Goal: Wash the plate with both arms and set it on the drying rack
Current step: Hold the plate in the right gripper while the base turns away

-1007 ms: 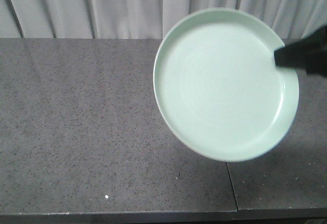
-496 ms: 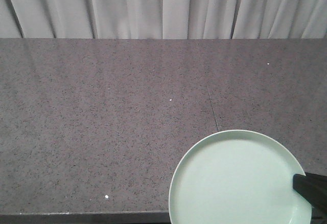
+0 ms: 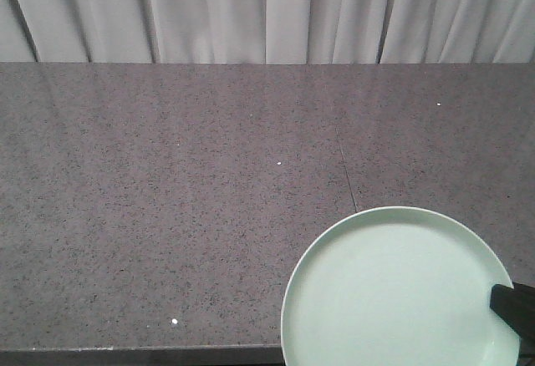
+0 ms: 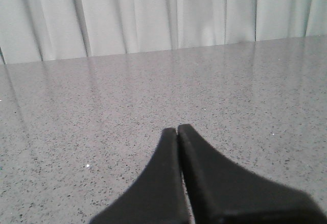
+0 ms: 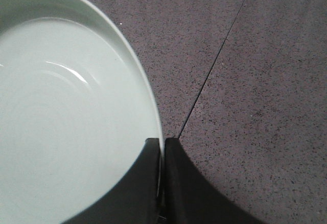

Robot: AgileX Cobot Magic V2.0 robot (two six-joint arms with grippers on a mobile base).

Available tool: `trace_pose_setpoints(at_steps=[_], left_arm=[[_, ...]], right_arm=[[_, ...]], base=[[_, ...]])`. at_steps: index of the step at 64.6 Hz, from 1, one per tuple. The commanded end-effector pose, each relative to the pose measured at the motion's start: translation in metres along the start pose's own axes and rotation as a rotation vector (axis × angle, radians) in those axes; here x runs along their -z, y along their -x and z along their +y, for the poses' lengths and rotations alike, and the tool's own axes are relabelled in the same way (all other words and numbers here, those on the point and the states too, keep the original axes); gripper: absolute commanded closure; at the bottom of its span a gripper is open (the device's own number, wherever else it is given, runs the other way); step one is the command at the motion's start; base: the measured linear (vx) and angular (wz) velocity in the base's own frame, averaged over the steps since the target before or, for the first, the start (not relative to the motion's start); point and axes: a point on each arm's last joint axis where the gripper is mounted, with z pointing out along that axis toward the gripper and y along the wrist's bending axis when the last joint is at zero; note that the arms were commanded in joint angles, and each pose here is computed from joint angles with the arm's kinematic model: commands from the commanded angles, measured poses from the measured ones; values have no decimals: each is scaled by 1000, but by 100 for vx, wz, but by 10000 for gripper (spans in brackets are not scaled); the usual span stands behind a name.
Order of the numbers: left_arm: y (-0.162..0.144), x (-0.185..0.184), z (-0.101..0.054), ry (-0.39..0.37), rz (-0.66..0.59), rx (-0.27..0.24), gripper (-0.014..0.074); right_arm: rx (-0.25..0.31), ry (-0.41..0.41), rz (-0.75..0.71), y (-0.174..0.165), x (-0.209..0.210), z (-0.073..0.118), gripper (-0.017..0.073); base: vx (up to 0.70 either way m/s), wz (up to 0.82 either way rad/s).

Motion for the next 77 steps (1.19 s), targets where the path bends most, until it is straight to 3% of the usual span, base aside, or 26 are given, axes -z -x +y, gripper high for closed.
trace_pose_setpoints(at_steps=[1, 77], left_arm=[[16, 3, -1, -11, -108, 9, 600], [16, 3, -1, -11, -108, 9, 600]], right_arm=[[-26, -17, -82, 13, 3, -1, 561], [-27, -14, -81, 13, 3, 0, 561]], base=[[0, 0], [0, 0]])
